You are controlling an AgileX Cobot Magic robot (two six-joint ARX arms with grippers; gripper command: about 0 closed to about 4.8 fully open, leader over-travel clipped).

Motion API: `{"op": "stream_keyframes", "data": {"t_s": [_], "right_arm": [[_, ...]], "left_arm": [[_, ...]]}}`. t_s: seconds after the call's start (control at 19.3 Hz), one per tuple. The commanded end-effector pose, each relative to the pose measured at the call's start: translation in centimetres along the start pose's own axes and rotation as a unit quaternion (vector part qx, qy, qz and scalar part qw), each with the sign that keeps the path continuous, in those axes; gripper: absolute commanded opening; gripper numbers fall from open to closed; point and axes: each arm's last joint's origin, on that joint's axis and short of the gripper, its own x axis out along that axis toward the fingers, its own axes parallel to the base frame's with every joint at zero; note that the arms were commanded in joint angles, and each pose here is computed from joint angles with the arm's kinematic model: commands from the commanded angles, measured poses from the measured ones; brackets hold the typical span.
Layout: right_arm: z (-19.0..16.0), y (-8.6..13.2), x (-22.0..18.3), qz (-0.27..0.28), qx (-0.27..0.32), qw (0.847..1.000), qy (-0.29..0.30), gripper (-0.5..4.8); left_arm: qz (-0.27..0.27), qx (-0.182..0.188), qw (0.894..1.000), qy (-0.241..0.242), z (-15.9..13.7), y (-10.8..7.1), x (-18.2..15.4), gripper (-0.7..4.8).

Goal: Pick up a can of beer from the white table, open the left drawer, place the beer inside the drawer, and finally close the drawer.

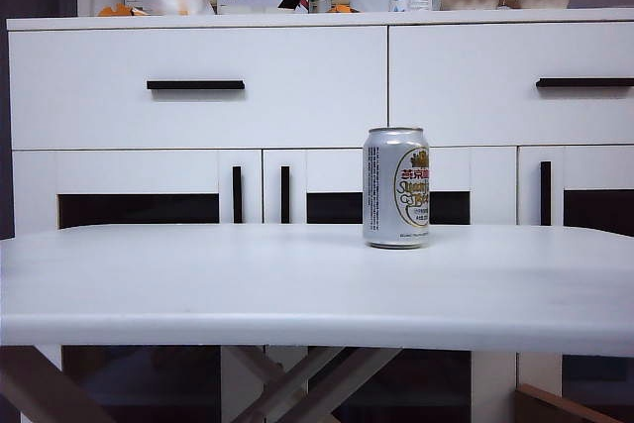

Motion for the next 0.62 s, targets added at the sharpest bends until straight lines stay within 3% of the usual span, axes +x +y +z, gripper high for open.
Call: {"op": "stream_keyframes", "data": {"t_s": [0.05,0.1,0.16,0.26,0.62], "right_arm": [[0.9,0.1,-0.1,0.004,0.005,0.999,-0.037,-0.05],[1.4,0.1,-0.2,0.005,0.006,0.999,-0.048,-0.05],[2.6,0.2,-0.6,0.006,0.012,0.997,-0.076,-0.05],[4.7,0.3,-1.6,0.008,0.011,0.993,-0.117,-0.05],[12.7,0.7,-5.0,0.012,0.009,0.979,-0.205,-0.05]], "left_arm": [[-0.002,-0.008,0.999,-0.046,0.9,0.0,0.0,-0.05],[-0.001,-0.022,0.998,-0.063,1.2,0.0,-0.1,-0.05],[0.002,-0.070,0.993,-0.093,1.9,0.1,-0.2,-0.05],[0.007,-0.124,0.986,-0.107,2.7,0.2,-0.5,-0.05],[0.038,-0.198,0.962,-0.185,9.6,0.8,-3.0,-0.05]]}}
